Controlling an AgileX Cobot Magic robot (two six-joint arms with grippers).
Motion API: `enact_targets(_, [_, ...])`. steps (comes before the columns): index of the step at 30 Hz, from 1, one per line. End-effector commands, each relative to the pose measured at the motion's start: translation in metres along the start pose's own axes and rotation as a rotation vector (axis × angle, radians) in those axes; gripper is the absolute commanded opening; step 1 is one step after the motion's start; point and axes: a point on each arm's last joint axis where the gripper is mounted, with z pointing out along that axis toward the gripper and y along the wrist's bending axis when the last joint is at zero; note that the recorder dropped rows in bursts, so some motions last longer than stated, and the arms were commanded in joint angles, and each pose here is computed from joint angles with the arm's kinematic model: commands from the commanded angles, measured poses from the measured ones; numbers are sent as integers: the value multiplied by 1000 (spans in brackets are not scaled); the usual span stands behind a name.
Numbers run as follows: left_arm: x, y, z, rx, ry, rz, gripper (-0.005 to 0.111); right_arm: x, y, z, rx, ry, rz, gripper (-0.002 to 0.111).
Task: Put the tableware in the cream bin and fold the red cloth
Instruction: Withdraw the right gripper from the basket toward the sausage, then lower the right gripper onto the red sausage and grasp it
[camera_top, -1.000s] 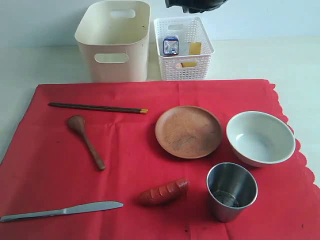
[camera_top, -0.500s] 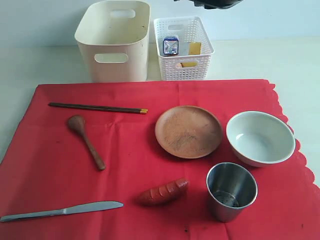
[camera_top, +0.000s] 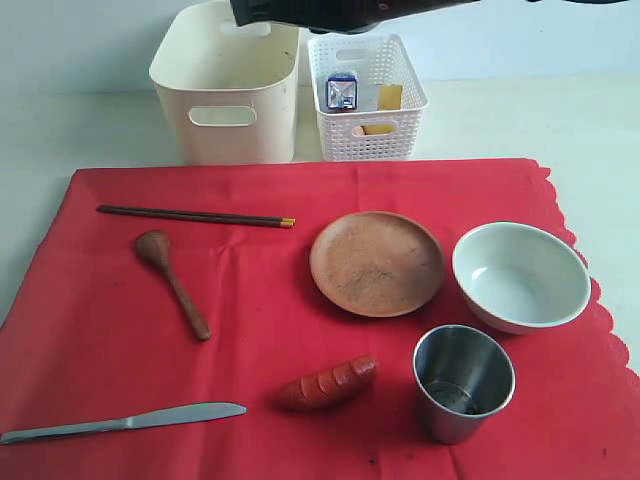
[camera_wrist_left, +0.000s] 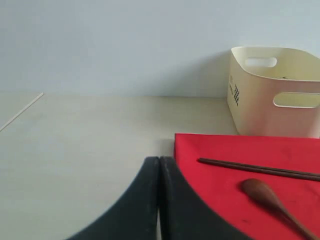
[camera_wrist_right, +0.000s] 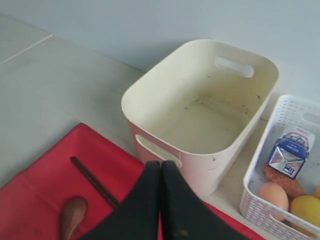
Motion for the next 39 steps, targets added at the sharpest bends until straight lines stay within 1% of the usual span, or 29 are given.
enact_targets(1, [-1,0,0,-2,-8,-1,0,3,9,-1,-19,5,-48,0])
enact_targets(4, [-1,0,0,-2,-8,-1,0,7,9,-1,-20,51,-50,0])
enact_targets(8, [-1,0,0,-2,-8,-1,0,12,9,-1,-21,104,-101,0])
enact_targets(10, [-1,0,0,-2,-8,-1,0,17,9,-2,-21,123,-104,0])
enact_targets(13, [-1,0,0,-2,-8,-1,0,26,16,-9,-40,107,-141,0])
enact_targets(18, [-1,0,0,-2,-8,-1,0,45,32,-29,-86,95,-172,0])
enact_targets(23, [-1,0,0,-2,-8,-1,0,68,33,-42,-99,146,-162,0])
enact_targets(26, [-1,0,0,-2,-8,-1,0,85,33,-47,-105,226,-148,0])
enact_targets(29, [-1,0,0,-2,-8,-1,0,102,42,-52,-141,289,-210,0])
enact_targets(33, [-1,0,0,-2,-8,-1,0,119,59,-57,-193,330,-258,0])
enact_targets(39, [-1,0,0,-2,-8,-1,0,128,78,-63,-252,360,-323,1])
